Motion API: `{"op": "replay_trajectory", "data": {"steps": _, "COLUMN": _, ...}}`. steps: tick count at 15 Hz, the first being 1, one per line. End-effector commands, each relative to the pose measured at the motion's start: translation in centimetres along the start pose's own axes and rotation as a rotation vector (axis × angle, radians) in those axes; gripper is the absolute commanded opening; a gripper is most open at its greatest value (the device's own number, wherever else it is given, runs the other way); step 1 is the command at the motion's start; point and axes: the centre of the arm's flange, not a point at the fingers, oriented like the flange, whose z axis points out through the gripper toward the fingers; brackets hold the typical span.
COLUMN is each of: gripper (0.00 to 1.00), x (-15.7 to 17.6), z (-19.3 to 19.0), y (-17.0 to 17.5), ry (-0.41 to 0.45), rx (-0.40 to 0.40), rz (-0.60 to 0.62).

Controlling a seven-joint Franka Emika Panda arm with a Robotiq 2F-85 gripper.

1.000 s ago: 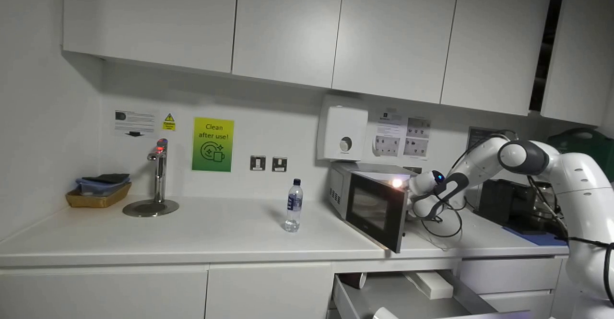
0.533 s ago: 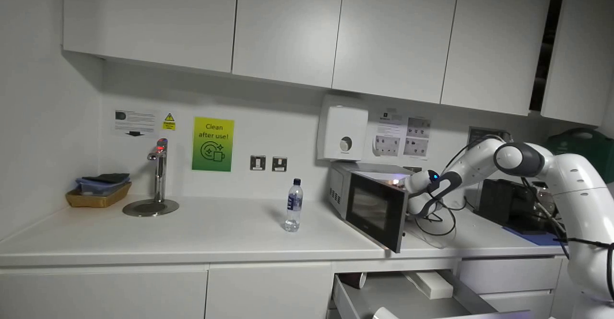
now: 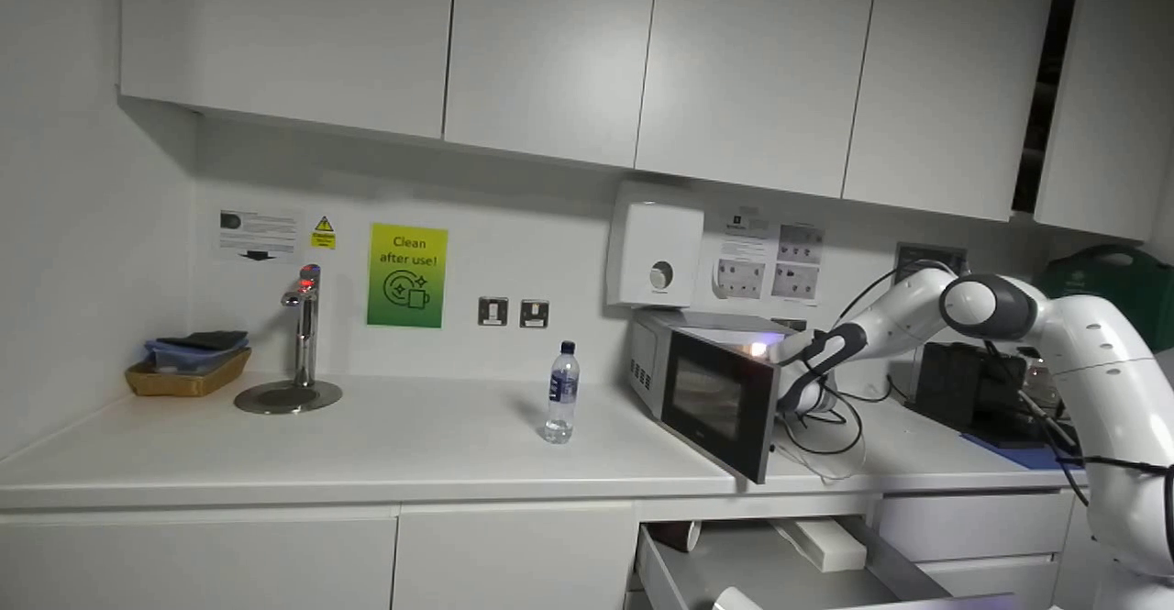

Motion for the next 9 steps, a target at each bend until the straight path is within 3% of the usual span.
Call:
{"op": "replay_trajectory", "data": {"steps": 1, "gripper": 1.00, "x": -0.51, "z": -0.05, "y": -0.19, "ry": 0.003, "rx": -0.001, "rz": 0.043}}
{"op": "replay_trajectory", "data": {"steps": 9, "gripper": 1.00, "x": -0.39, "z": 0.29, "y": -0.40, "ry": -0.001, "rx": -0.002, "rz": 0.125}}
